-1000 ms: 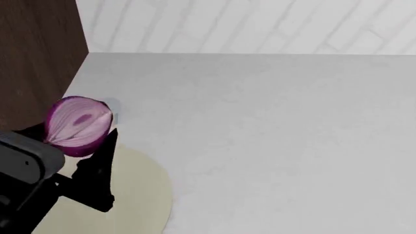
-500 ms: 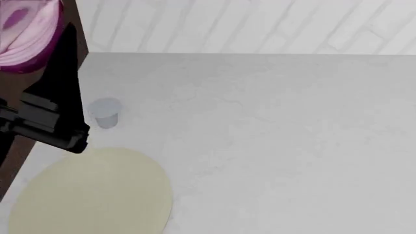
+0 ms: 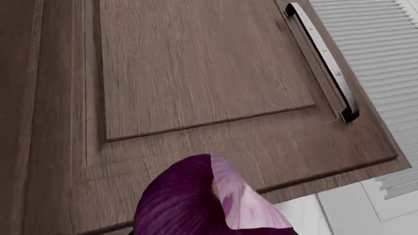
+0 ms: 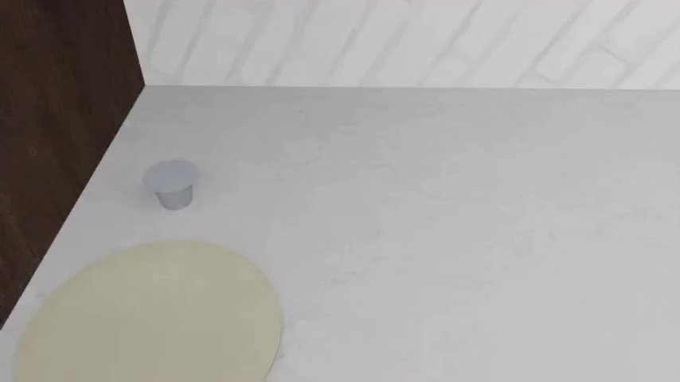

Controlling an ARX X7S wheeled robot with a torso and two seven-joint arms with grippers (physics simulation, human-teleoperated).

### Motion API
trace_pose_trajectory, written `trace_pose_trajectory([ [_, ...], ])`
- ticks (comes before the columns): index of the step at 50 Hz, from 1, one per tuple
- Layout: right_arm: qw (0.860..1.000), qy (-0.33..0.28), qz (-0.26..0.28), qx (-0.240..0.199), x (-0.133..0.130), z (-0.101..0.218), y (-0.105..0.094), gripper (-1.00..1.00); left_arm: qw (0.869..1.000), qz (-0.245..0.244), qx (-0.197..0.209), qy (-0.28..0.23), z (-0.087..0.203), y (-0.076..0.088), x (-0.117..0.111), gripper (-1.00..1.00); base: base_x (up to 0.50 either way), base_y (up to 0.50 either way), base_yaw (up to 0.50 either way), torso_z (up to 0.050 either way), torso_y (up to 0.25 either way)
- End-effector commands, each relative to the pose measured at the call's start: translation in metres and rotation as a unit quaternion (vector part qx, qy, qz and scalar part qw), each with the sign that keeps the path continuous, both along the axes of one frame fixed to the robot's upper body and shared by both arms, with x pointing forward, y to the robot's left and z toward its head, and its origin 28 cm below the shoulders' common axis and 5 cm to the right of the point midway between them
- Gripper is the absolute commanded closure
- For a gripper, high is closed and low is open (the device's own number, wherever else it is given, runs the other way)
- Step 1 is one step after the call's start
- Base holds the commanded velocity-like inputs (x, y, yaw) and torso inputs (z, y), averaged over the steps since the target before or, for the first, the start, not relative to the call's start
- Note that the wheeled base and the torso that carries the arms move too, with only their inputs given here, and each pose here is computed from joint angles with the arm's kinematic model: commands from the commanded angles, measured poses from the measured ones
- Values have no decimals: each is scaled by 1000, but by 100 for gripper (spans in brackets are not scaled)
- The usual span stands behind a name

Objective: Pick the onion from the counter and place it in the microwave.

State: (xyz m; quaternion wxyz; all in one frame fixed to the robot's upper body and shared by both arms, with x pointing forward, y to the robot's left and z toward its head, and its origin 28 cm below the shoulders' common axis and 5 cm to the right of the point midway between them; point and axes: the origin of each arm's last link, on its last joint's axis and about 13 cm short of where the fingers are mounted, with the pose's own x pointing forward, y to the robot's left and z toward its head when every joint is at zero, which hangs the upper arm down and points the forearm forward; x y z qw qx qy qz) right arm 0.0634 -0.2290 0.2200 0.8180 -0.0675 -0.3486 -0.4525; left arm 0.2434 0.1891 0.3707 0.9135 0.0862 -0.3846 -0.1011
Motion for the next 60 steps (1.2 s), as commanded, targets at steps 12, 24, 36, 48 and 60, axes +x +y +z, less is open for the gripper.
trace_pose_trajectory([
  [12,1000,-4,-12,-7,-2,0,-5,-100,999,38,-15,-36,111,4,12,100,0,0,0,0,0],
  [24,1000,-5,-7,-11,1,4,-3,-100,997,47,-16,-56,163,-3,10,100,0,0,0,0,0],
  [36,1000,-5,-5,-11,1,5,-3,-100,996,58,-9,-65,211,-2,13,100,0,0,0,0,1],
  [48,1000,-8,-1,-12,2,6,-1,-100,996,44,-17,-69,251,-13,4,100,0,0,0,0,0],
  [60,1000,-10,3,-9,4,6,-1,-100,995,58,-12,-77,252,-15,2,100,0,0,0,0,0],
])
